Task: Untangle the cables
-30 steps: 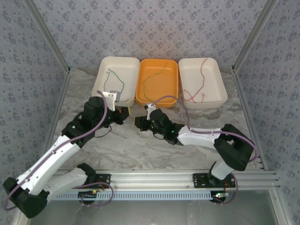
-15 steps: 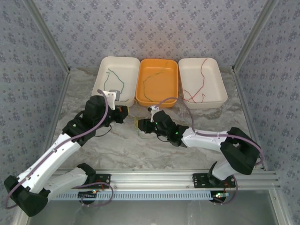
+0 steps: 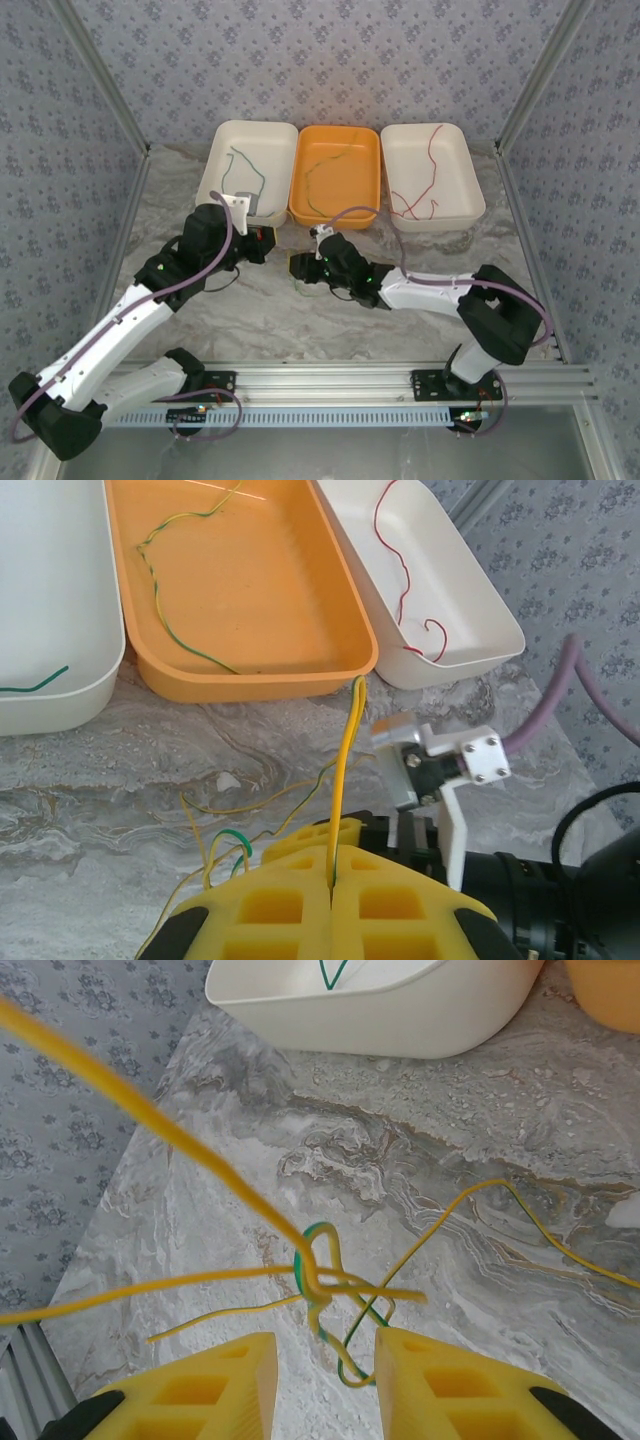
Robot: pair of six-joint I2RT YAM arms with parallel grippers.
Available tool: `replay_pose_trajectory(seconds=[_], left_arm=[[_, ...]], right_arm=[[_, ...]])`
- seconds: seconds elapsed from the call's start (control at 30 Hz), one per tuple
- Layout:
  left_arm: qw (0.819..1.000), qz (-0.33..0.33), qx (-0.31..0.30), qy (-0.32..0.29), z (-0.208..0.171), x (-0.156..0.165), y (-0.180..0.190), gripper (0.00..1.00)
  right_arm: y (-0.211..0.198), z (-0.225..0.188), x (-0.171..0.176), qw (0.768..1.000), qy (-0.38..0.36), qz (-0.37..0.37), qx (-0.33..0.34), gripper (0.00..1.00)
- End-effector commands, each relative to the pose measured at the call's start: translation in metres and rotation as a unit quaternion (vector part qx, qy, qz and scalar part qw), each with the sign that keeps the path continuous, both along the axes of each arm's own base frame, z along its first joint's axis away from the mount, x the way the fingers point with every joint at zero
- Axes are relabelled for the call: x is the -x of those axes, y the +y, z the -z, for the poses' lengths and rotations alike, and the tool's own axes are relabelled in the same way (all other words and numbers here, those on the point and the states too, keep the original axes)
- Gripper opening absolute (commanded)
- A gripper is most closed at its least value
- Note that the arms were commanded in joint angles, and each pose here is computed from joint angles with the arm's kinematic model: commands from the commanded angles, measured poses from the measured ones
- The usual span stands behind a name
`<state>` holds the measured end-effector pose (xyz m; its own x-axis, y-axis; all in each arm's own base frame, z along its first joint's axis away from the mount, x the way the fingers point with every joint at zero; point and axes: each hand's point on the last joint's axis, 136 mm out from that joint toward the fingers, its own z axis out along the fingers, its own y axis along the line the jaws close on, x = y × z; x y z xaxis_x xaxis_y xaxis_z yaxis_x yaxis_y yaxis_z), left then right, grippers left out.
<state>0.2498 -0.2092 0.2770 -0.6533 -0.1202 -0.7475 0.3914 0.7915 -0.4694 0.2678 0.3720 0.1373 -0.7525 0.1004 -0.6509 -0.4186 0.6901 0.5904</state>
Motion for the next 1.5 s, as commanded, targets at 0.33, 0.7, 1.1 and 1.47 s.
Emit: replay_pose_trajectory(seconds=[0.33, 0.7, 1.1, 1.47], left_arm=[[1.0, 0.002, 0.016, -0.019, -0.023, 0.002, -0.003, 0.0], [1.0, -0.007, 0.001, -0.017, -0.017, 0.0, 0.001, 0.0], [0.975, -0.144, -0.164, 0.032, 0.035, -0.055, 0.059, 0.0], [0.951, -0.184, -0.234, 0.08, 0.105, -0.069, 0.075, 0.0]], right_arm=[[0.016, 0.004, -0.02, 1.0, 0.017, 0.011, -0.013, 0.31], [0.019, -0.005, -0.016, 1.0, 0.011, 0.006, -0.024, 0.0], [0.0, -0.046, 0.036, 0.993, 0.0, -0.112, -0.036, 0.0], [-0.038, -0.093, 0.047, 0.983, -0.015, -0.152, -0.098, 0.0]])
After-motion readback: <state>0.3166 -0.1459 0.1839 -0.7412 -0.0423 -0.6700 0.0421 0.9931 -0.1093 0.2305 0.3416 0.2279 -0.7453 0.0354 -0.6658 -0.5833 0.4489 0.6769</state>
